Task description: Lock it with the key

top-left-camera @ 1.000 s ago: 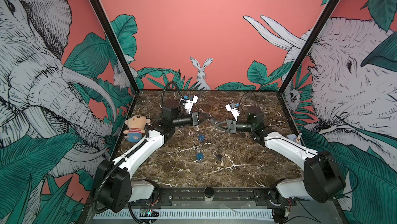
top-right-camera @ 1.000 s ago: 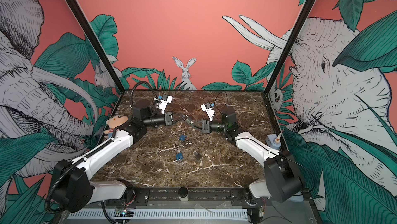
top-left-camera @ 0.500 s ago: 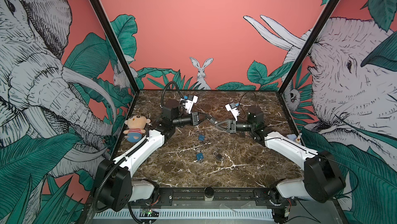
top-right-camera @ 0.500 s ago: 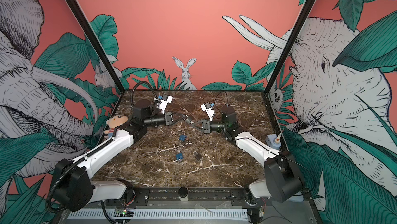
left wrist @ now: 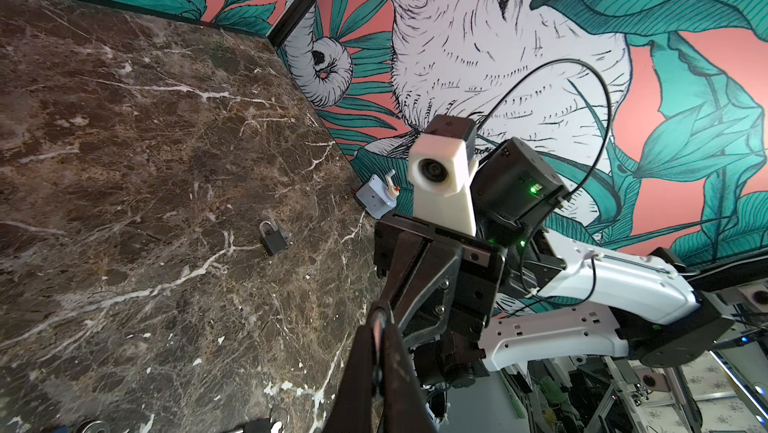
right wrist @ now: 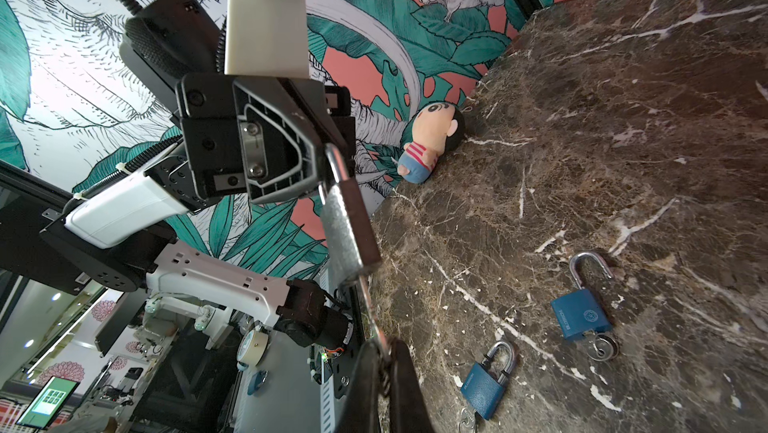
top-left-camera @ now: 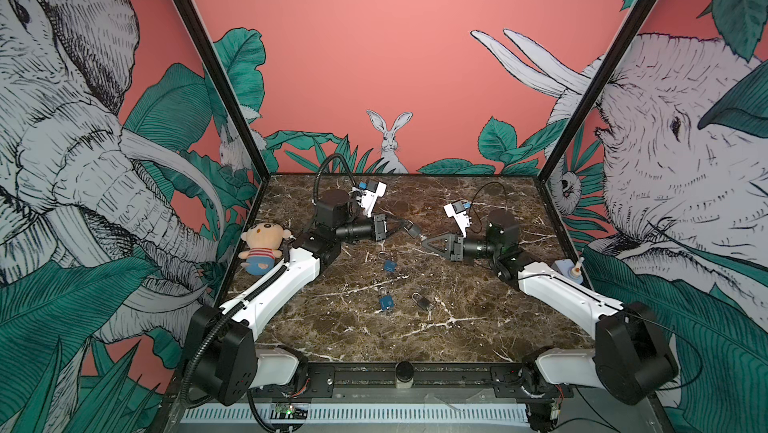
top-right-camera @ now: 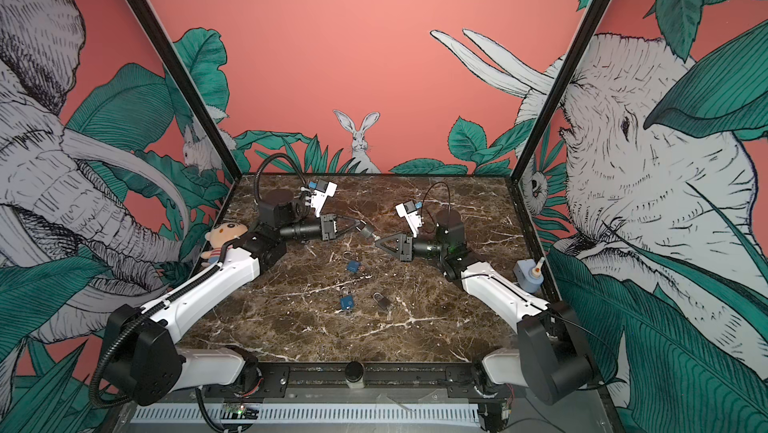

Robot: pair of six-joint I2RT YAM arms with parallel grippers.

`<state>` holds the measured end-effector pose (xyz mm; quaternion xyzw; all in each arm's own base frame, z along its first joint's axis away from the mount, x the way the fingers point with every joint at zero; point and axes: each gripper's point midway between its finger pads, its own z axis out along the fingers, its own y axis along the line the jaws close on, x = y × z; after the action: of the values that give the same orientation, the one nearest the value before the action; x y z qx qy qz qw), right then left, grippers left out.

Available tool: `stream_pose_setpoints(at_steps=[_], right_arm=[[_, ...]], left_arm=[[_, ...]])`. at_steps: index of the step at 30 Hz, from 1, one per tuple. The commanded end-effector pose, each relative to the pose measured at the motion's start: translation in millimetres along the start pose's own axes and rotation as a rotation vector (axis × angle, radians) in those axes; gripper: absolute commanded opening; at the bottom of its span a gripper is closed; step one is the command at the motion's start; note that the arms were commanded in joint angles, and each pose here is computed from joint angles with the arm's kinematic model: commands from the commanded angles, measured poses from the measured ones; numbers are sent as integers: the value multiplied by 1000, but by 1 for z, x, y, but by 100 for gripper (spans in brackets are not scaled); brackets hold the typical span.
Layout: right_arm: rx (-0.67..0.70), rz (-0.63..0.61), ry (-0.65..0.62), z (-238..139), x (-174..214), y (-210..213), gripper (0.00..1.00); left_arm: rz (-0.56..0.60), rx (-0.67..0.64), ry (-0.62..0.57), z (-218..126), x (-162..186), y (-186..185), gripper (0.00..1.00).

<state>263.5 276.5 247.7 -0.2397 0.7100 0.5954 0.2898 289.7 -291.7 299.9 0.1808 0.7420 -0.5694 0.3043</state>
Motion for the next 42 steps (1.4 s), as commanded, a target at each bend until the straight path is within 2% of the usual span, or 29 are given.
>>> stream_pose_setpoints(at_steps=[1,11,14,17,21,26,32,35,42], right_arm=[[13,24,2,-7,7,-5,0],[93,63,-53,-27,9,-24,0],[167,72,-111,-44,5,-33,0],[296,85,-141,-64,7,-48,0],[425,92,-163,-86,6,-60,0],[369,126,-267,-103,-12,-54,0],[405,150,-336,-125,-24,-61,0],[418,147,-341,-127,-24,-62,0],[471,155,-312,-129,-17,-74,0]], left_arm=[[101,13,-123,-14,-42,-21,0],[101,-9,-113,-14,-44,-15,0],[97,-14,-97,-11,-45,-10,0],[74,-59,-40,-2,-39,7,0],[61,-87,85,26,-18,28,0],[22,-76,255,79,15,51,0],[-40,-126,417,133,50,92,0],[-72,-149,468,147,61,114,0],[-107,-206,502,174,68,151,0]])
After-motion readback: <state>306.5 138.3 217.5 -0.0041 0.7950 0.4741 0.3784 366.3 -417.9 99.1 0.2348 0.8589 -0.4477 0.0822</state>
